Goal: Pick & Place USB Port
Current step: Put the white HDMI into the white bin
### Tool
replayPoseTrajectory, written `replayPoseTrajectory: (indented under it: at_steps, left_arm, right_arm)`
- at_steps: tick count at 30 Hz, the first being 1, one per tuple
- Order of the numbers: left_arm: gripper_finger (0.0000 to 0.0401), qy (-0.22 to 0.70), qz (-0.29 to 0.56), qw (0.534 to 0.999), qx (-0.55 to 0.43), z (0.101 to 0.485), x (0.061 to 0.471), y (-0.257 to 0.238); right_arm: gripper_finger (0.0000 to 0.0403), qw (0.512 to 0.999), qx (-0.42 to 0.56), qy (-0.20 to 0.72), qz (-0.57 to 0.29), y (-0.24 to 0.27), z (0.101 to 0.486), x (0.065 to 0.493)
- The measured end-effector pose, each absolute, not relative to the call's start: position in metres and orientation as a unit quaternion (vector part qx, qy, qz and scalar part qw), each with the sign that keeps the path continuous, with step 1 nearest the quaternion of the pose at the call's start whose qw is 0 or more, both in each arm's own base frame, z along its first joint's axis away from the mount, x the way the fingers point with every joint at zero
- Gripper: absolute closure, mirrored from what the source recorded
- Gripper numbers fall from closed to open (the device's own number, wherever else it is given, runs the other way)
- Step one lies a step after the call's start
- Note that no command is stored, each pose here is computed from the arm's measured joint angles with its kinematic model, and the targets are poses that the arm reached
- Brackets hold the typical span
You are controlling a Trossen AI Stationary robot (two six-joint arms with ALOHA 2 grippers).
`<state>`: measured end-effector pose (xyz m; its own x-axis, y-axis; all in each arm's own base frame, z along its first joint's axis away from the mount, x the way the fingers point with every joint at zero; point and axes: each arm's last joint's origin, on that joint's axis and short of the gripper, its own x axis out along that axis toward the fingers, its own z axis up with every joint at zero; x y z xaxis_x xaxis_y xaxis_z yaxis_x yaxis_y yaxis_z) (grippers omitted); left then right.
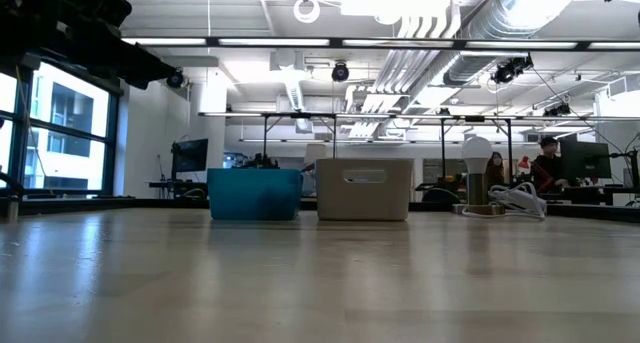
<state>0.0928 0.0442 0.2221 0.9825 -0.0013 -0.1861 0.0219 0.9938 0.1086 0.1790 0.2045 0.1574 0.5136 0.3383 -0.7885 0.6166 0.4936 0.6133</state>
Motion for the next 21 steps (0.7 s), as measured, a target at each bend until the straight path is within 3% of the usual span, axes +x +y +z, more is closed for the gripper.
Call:
replayPoseTrajectory:
  at_steps: [12, 14, 18, 21]
  left_arm:
    - [0.0216, 0.095, -0.006, 0.994, 0.054, 0.222, 0.093, 0.044]
    - [0.0216, 0.095, -0.006, 0.994, 0.054, 0.222, 0.093, 0.044]
    - [0.0216, 0.095, -0.006, 0.994, 0.054, 0.222, 0.093, 0.044]
    - [0.0216, 0.095, -0.006, 0.994, 0.054, 0.222, 0.093, 0.044]
  right_arm:
    - [0.0293, 0.698, 0.480, 0.522, -0.101, 0.210, 0.126, 0.191]
    - [0.0310, 0.692, 0.479, 0.532, -0.090, 0.211, 0.121, 0.196]
    - [0.0384, 0.707, 0.462, 0.530, -0.072, 0.211, 0.116, 0.201]
    - [0.0388, 0.718, 0.456, 0.521, -0.072, 0.210, 0.115, 0.202]
